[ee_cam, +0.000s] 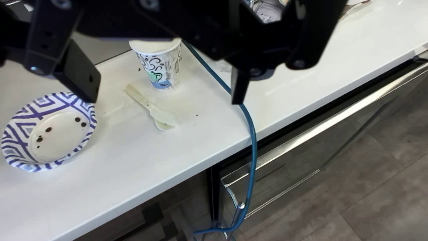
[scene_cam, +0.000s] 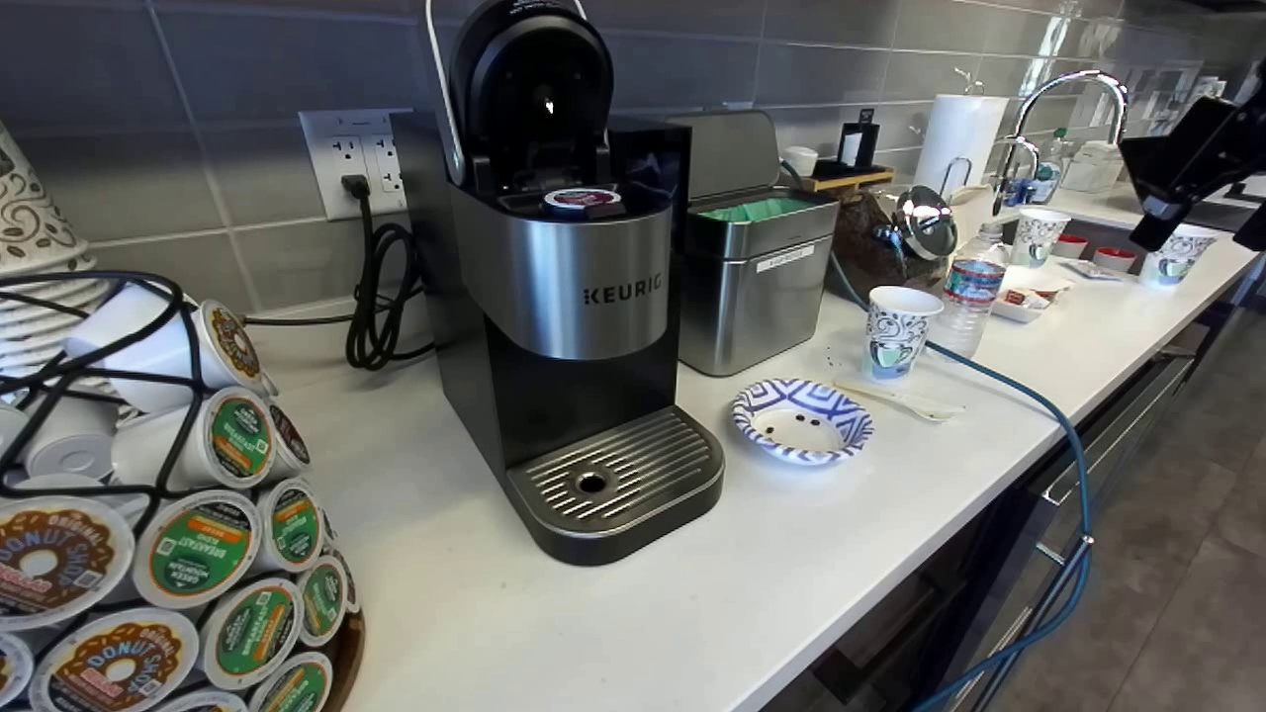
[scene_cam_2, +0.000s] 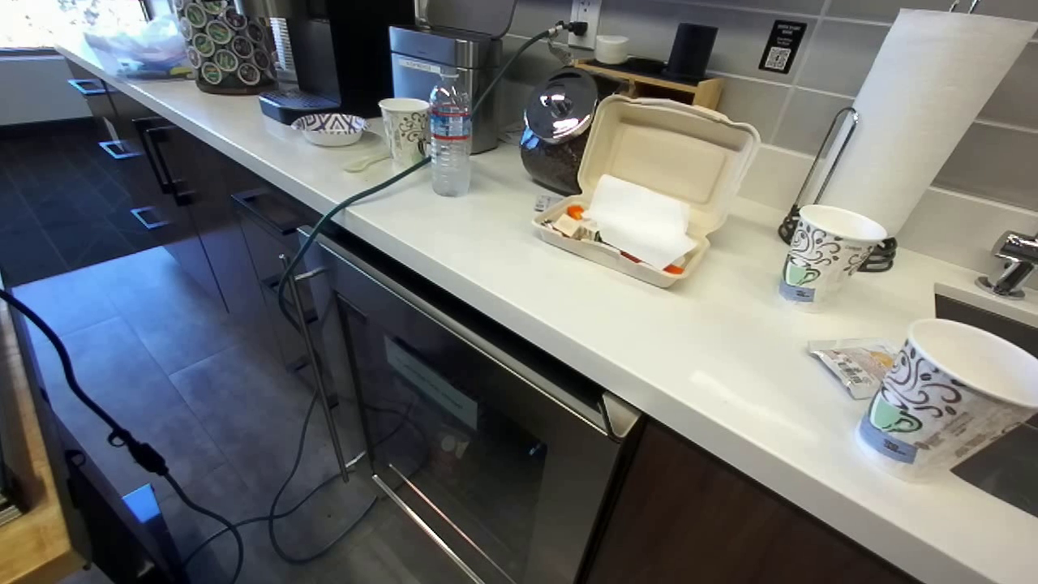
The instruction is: Move the cup to the right
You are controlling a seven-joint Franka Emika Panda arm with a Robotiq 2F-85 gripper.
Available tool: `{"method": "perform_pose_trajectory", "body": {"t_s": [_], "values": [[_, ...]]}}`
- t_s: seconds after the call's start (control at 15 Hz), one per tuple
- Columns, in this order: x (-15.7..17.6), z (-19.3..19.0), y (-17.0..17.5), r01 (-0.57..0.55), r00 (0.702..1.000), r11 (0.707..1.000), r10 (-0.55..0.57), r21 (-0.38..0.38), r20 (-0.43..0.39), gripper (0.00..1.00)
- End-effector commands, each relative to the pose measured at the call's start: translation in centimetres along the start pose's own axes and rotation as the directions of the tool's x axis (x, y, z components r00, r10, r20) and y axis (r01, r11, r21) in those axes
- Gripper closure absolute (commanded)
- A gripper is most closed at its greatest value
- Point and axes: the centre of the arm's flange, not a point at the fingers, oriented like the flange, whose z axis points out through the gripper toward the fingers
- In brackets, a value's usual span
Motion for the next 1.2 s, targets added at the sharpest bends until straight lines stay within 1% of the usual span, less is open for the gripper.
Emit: {"method": "perform_pose_trajectory", "body": {"t_s": [0.0, 0.07, 0.13, 0.27, 0.4, 0.53, 0.6, 0.67, 0.8, 1.0, 1.13], "values": [[0.8, 1.9, -1.4, -0.095, 0.995, 0.995, 0.095, -0.022, 0.005, 0.0], [1.3, 2.7, -1.7, -0.176, 0.984, 0.983, 0.176, -0.051, -0.002, 0.0], [1.5, 3.3, -1.9, -0.223, 0.975, 0.973, 0.222, -0.067, -0.013, 0.0], [2.5, 4.7, -2.7, -0.323, 0.946, 0.943, 0.322, -0.083, -0.031, 0.0], [4.0, 5.9, -3.4, -0.417, 0.909, 0.902, 0.415, -0.109, -0.038, 0.0], [5.6, 7.1, -3.8, -0.506, 0.862, 0.851, 0.503, -0.138, -0.058, 0.0], [6.2, 7.1, -3.7, -0.509, 0.86, 0.85, 0.508, -0.135, -0.044, 0.0], [3.9, 6.2, -2.3, -0.459, 0.888, 0.881, 0.457, -0.117, -0.044, 0.0], [5.1, 7.0, -2.6, -0.485, 0.874, 0.866, 0.485, -0.122, -0.036, 0.0], [5.7, 7.2, -2.8, -0.494, 0.869, 0.861, 0.494, -0.122, -0.032, 0.0], [6.1, 8.0, -3.4, -0.527, 0.848, 0.843, 0.529, -0.104, -0.009, 0.0]]}}
